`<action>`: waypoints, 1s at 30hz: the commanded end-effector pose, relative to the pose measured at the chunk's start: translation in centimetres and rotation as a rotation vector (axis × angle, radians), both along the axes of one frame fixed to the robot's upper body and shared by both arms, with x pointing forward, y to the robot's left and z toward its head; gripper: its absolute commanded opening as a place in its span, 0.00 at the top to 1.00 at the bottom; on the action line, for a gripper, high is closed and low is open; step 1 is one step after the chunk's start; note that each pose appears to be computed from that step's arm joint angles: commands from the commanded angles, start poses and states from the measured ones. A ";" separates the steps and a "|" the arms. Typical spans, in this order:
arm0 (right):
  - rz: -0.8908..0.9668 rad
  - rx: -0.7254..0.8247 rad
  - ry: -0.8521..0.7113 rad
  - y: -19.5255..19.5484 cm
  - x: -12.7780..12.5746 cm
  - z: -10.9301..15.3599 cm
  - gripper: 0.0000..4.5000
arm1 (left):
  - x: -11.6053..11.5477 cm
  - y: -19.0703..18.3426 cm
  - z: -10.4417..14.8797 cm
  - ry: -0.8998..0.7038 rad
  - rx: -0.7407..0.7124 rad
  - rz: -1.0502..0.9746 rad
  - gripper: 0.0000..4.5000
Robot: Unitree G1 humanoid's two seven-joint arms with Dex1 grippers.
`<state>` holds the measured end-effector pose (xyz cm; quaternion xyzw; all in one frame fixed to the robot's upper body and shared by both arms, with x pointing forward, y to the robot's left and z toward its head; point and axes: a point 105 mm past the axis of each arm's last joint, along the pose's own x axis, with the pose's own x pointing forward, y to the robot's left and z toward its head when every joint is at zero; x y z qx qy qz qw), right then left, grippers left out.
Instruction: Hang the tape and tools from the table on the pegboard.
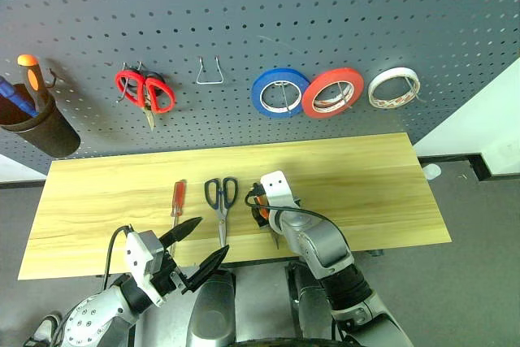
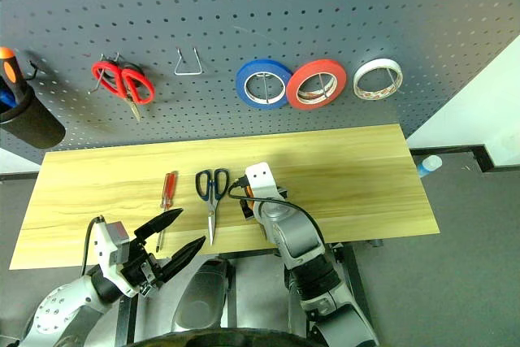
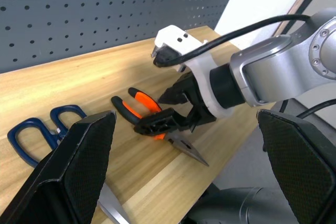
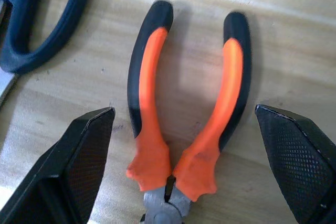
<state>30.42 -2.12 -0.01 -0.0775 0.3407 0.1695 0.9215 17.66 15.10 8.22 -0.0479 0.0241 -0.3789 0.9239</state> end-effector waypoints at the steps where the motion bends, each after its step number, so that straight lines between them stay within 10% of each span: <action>1: 0.040 0.108 0.069 3.4 -1.8 -0.2 0.01 | -0.2 0.1 0.8 -0.028 0.011 0.001 0.00; 7: 0.056 0.109 0.106 3.5 -2.4 -0.9 0.01 | -0.2 0.0 0.9 -0.029 0.011 0.002 0.00; 17: 0.054 0.112 0.085 3.5 -2.0 -0.6 0.54 | -0.1 -0.1 1.0 -0.030 0.012 0.003 0.00; 30: 0.104 0.183 -0.018 3.7 -1.1 2.0 0.54 | 0.5 0.3 0.8 -0.046 0.011 0.012 0.00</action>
